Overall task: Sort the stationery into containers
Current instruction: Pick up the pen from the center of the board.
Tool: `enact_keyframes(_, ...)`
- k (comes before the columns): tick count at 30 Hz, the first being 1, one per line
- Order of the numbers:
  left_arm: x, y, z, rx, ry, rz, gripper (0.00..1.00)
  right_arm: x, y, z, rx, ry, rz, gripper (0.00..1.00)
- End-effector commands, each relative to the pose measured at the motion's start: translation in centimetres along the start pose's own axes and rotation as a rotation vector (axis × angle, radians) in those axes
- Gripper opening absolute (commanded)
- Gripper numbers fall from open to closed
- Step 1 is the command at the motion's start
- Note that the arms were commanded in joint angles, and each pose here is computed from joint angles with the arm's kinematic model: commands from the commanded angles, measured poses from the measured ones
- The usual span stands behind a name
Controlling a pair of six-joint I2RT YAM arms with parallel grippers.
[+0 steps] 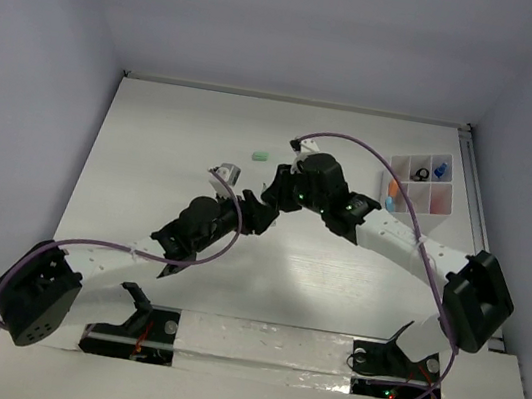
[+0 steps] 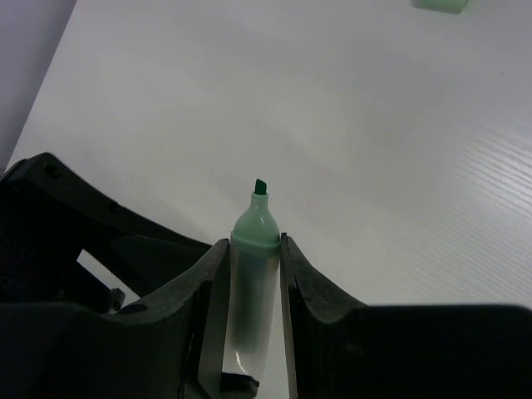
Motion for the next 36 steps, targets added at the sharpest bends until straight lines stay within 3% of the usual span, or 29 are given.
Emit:
enact_keyframes(1,3.2,0.5,-2.5,-0.107,0.008,-0.111,0.48,1.4,-1.3,1.7,0.091,-0.008,-0.069,0.06)
enact_keyframes(7,3.3,0.3,-3.3,-0.18,0.0,-0.111,0.39,1.7,-2.0,2.0,0.107,-0.004,-0.107,0.06)
enact_keyframes(16,2.1,0.2,-3.9,-0.27,-0.025,-0.068,0.45,2.5,-3.1,2.4,0.124,0.016,-0.164,0.06)
enact_keyframes(25,2.2,-0.2,-4.0,-0.274,-0.015,-0.062,0.4,3.1,-3.9,2.3,0.104,0.022,-0.216,0.06)
enact_keyframes(28,2.1,-0.2,-3.8,-0.27,-0.008,-0.057,0.35,3.5,-4.2,2.4,0.101,0.019,-0.232,0.06)
enact_keyframes(30,2.1,-0.2,-3.8,-0.267,-0.002,-0.054,0.28,3.6,-4.3,2.5,0.103,0.019,-0.238,0.06)
enact_keyframes(34,2.6,-0.5,-3.7,-0.243,0.011,-0.074,0.04,3.7,-4.1,2.6,0.103,0.017,-0.229,0.07)
enact_keyframes(36,2.6,-0.5,-3.4,-0.218,0.026,-0.071,0.0,3.5,-4.0,2.5,0.097,0.02,-0.224,0.07)
Point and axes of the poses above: each gripper's point midway between its finger pads, its own y axis out along the fingers, its own z axis along the line the jaws close on, x = y × z, the point moved 7 cm from there along -y, back along the fingers, and after that the axes turned 5 degrees about y, right-handed, at the moved point
